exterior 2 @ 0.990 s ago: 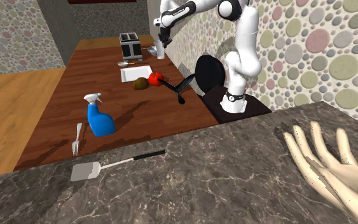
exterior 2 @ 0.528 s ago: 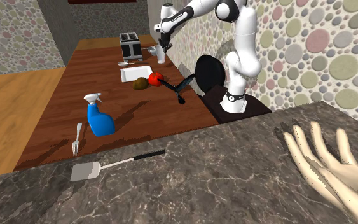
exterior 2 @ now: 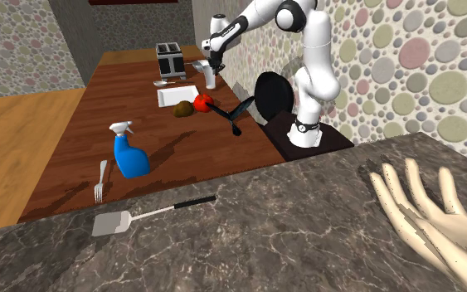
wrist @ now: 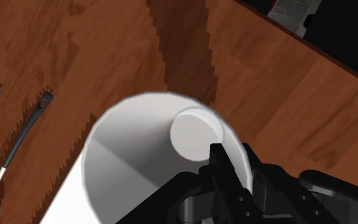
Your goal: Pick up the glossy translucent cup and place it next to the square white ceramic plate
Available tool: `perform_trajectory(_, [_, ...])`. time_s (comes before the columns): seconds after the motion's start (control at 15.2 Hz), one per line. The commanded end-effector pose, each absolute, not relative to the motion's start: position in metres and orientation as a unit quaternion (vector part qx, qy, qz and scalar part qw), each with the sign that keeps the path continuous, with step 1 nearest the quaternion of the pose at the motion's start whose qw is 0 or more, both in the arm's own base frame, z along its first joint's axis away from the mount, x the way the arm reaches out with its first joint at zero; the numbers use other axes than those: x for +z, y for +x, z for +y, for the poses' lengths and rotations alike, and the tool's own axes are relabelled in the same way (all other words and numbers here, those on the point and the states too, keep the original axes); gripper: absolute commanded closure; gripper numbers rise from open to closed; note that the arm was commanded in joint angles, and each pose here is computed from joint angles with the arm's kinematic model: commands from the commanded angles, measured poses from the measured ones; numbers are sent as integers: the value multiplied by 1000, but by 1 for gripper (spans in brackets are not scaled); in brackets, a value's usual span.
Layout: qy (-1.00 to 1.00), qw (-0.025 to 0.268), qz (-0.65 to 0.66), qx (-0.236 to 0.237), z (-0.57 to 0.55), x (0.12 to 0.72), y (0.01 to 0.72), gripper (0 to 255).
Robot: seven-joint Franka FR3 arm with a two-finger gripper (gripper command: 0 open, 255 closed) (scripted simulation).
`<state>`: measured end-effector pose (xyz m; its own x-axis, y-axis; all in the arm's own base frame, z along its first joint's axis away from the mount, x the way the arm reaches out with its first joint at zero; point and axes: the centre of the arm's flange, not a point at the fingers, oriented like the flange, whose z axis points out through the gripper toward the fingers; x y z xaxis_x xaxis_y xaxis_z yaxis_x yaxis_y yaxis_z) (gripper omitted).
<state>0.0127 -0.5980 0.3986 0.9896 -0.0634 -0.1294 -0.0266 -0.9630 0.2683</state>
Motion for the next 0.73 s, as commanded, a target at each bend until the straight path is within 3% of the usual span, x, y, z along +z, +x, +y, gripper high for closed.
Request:
perform_trajectory(0.0, [988, 135, -23, -68, -598, 388, 13, 255])
perform_trajectory(0.66, [988, 135, -23, -68, -598, 373, 13, 255])
